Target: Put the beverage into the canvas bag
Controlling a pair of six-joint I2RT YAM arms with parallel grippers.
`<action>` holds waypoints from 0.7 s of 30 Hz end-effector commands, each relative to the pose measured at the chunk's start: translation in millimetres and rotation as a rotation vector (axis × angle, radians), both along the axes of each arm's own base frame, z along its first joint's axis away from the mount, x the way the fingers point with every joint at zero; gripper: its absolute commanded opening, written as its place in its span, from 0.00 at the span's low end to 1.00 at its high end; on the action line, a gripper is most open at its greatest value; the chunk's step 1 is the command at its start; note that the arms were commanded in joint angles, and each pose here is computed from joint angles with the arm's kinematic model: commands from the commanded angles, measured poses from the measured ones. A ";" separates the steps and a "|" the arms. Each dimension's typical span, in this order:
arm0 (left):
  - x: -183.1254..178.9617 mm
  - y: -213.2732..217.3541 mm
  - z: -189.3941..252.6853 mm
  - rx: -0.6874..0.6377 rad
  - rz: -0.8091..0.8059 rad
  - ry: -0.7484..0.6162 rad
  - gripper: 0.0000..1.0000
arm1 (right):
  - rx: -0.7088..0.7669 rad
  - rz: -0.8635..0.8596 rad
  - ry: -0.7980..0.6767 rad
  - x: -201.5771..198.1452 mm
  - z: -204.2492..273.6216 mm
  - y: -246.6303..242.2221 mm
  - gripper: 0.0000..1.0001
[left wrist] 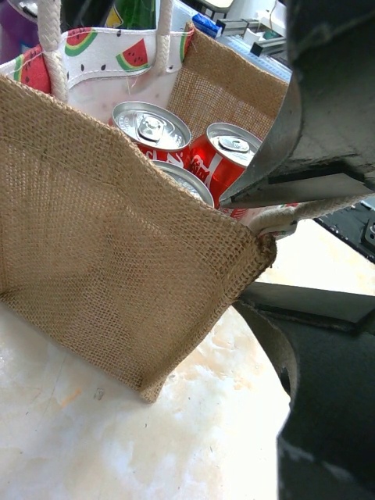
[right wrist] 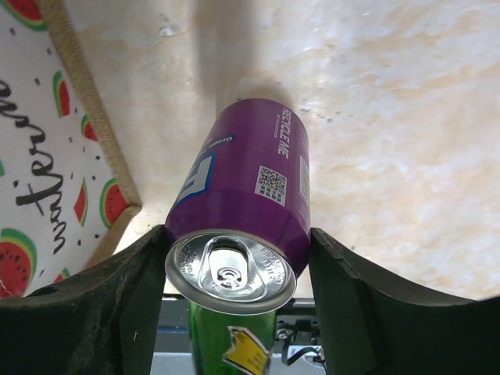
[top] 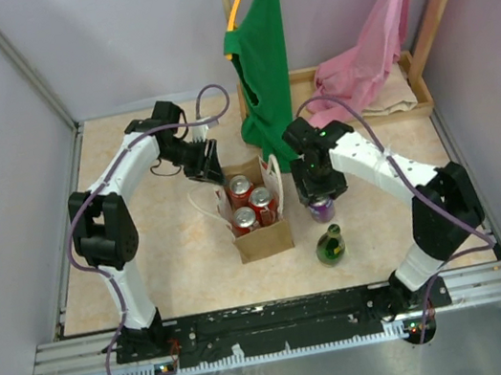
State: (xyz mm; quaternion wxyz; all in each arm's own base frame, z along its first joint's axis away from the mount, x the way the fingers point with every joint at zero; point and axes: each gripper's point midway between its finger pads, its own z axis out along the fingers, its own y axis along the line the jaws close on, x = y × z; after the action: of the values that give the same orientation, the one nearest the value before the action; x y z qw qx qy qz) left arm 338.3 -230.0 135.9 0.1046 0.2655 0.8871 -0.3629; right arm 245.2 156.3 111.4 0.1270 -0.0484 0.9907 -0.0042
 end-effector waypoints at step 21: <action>3.3 -5.2 2.6 0.000 -0.022 -0.021 0.48 | 0.496 0.098 -0.685 106.6 279.9 36.8 0.00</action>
State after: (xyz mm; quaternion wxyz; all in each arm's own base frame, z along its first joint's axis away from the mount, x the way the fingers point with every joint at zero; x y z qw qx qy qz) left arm 338.2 -229.8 135.4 0.1042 0.2657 0.8879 -0.3608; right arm 346.0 159.7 333.4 0.3993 -0.0188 0.9069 0.1329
